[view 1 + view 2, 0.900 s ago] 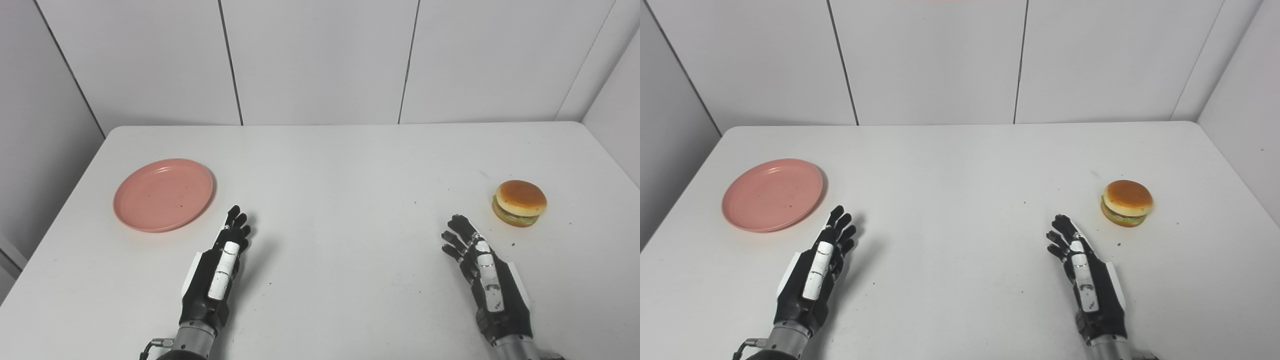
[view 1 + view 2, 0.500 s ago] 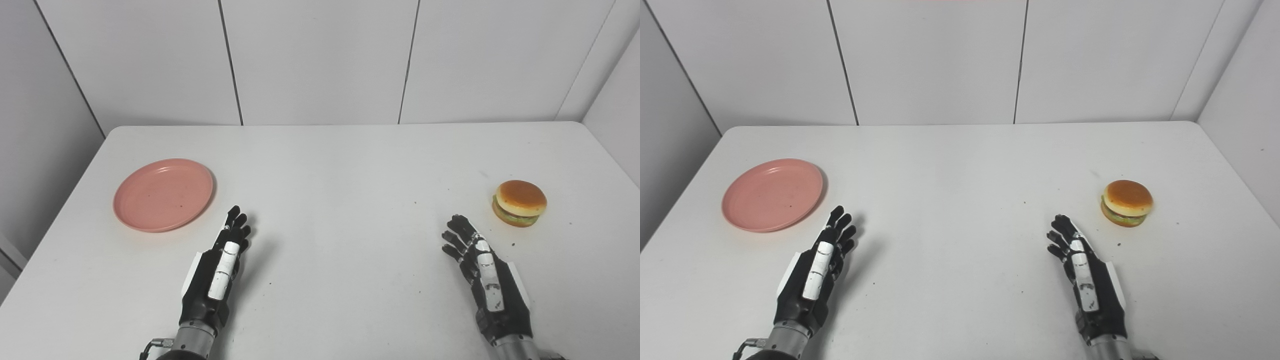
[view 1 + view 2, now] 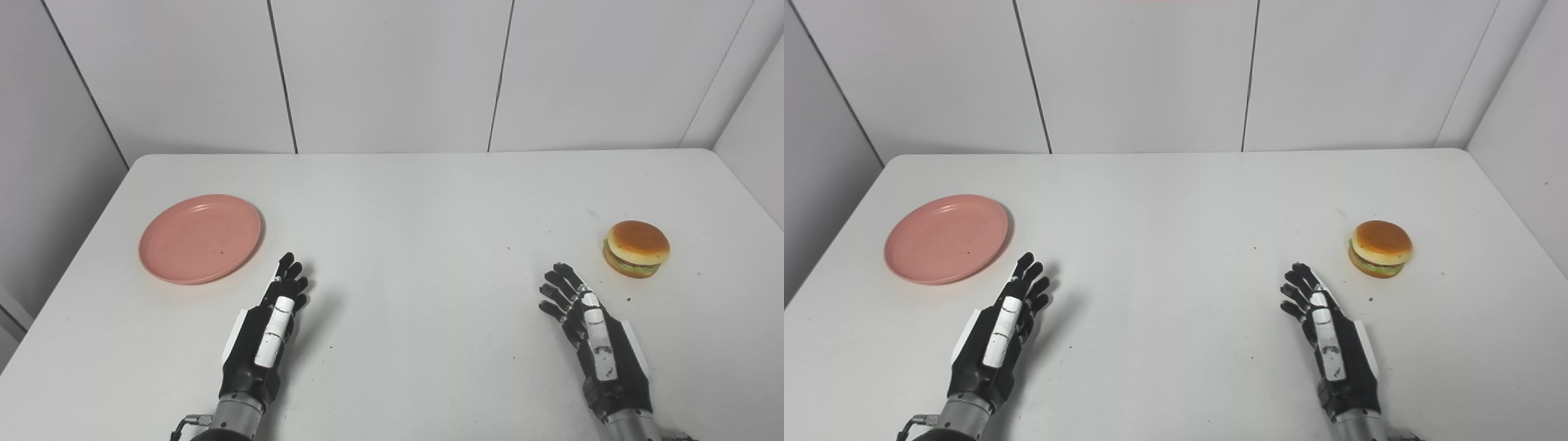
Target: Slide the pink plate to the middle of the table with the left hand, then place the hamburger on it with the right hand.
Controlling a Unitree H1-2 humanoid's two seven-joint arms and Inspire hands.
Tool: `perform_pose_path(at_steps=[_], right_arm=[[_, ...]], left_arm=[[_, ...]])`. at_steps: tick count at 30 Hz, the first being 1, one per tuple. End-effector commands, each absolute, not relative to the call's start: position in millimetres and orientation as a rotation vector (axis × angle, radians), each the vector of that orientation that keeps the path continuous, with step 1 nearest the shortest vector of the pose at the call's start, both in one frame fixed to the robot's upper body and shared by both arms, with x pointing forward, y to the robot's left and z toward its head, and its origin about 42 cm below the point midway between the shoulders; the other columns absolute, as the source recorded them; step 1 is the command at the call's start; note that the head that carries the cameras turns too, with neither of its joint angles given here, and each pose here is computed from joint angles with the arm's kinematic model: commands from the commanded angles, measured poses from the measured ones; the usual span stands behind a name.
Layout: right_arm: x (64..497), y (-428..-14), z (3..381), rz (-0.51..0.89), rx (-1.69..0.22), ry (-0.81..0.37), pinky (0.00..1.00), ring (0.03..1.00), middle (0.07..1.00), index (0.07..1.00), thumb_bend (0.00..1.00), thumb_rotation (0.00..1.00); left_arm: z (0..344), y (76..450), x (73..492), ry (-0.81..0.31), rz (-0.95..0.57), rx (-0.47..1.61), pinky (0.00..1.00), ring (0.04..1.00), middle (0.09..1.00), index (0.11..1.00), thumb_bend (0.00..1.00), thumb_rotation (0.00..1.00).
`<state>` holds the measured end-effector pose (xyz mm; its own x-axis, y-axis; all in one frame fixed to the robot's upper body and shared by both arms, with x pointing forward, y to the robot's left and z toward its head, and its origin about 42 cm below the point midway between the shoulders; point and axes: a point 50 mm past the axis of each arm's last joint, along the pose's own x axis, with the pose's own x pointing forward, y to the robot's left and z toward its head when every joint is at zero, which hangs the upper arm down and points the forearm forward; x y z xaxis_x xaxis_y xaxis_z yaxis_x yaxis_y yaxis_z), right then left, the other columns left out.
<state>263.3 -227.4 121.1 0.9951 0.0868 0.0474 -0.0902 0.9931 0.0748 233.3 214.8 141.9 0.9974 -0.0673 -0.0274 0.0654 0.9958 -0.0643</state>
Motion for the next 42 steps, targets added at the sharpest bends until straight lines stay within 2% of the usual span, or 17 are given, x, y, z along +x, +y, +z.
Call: perform_pose_path(at_steps=[1, 16, 32, 42], right_arm=[[257.0, -227.3, 116.1, 0.092, 0.078, 0.002, 0.84, 0.856, 0.872, 0.876, 0.79, 0.96], [257.4, -227.2, 116.0, 0.092, 0.075, 0.005, 0.84, 0.854, 0.869, 0.875, 0.8, 0.97], [257.7, -227.2, 116.0, 0.093, 0.077, 0.005, 0.84, 0.853, 0.869, 0.878, 0.78, 0.97], [257.9, -226.7, 116.7, 0.095, 0.079, 0.004, 0.84, 0.851, 0.868, 0.874, 0.79, 0.96]], left_arm=[[129.0, 233.1, 200.6, 0.101, -0.057, -0.003, 0.97, 0.971, 0.992, 1.0, 0.89, 0.87], [129.0, 232.8, 201.4, 0.097, -0.061, 0.016, 0.96, 0.967, 0.989, 1.0, 0.91, 0.87], [129.4, 232.8, 201.2, 0.097, -0.063, 0.022, 0.95, 0.968, 0.991, 1.0, 0.87, 0.88], [130.4, 232.5, 201.0, 0.097, -0.063, 0.019, 0.96, 0.971, 0.993, 1.0, 0.9, 0.88]])
